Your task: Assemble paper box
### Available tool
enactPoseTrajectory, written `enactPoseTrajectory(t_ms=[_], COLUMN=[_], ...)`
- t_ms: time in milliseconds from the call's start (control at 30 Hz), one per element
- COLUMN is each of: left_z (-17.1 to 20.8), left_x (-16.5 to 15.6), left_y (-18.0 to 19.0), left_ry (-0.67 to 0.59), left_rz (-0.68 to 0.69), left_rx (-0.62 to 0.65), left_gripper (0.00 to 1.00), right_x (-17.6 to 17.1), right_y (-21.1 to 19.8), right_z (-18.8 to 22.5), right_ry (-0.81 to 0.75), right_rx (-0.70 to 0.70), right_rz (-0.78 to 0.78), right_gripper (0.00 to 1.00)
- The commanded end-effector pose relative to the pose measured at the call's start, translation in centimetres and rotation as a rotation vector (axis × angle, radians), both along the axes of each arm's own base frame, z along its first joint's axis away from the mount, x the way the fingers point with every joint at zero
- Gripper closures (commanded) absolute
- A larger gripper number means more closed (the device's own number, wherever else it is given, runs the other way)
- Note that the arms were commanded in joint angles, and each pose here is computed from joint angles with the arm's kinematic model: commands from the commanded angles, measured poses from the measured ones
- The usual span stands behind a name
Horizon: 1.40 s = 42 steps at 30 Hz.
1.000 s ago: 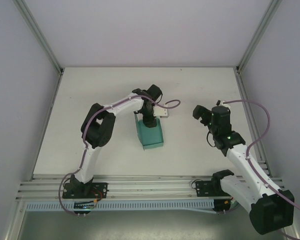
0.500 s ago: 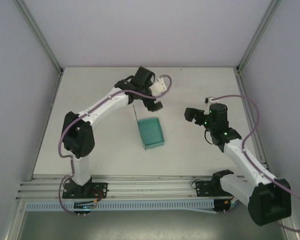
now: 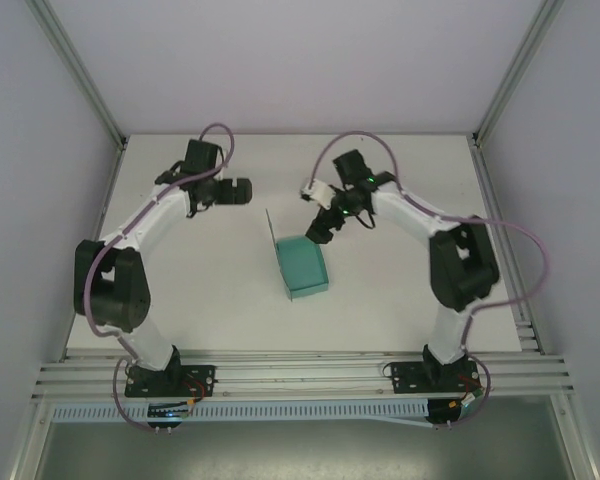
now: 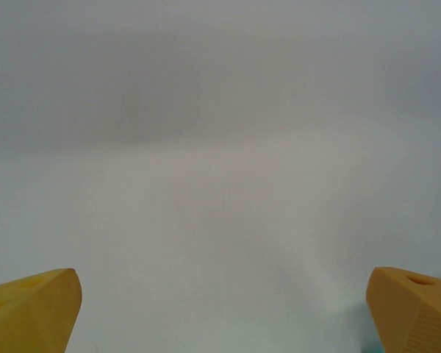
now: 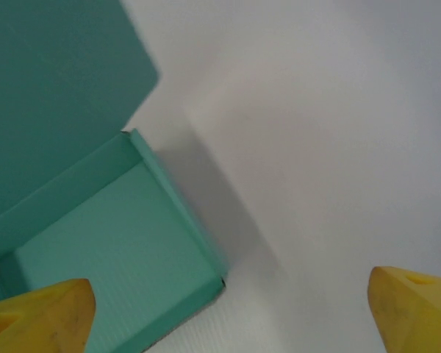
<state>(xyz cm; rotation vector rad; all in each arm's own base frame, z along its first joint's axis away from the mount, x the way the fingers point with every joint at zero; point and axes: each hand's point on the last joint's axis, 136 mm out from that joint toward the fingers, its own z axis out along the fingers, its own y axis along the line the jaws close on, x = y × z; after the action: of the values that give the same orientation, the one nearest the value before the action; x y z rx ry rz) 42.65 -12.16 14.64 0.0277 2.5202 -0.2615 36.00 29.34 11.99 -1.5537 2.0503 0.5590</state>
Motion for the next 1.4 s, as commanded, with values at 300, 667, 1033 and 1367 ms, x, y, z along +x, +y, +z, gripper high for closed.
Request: enactPoseTrajectory(t_ms=[300, 667, 1033, 1367], left_z=[3.0, 4.1, 4.1, 3.2], left_x=[-5.6, -6.2, -6.1, -5.1], left_y=[1.6, 2.1, 3.2, 1.8], left_ry=[-0.088, -0.136, -0.165, -0.143], left_rz=[0.101, 0.108, 0.172, 0.12], left_rx=[-0.075, -0.07, -0.052, -0.083], left_gripper=[0.01, 0.01, 0.01, 0.01], right_x=[-2.6, -0.1, 3.5, -0.3], right_y=[3.7, 4.6, -0.4, -7.8], right_z=[-5.8, -6.6, -3.0, -6.4], right_ry=[0.253, 0.144, -0.113, 0.097], right_rx=[-0.106, -0.058, -0.104, 0.033], right_rz=[0.322, 0.09, -0.631, -1.487], right_gripper=[0.25, 0.86, 1.0, 0.99])
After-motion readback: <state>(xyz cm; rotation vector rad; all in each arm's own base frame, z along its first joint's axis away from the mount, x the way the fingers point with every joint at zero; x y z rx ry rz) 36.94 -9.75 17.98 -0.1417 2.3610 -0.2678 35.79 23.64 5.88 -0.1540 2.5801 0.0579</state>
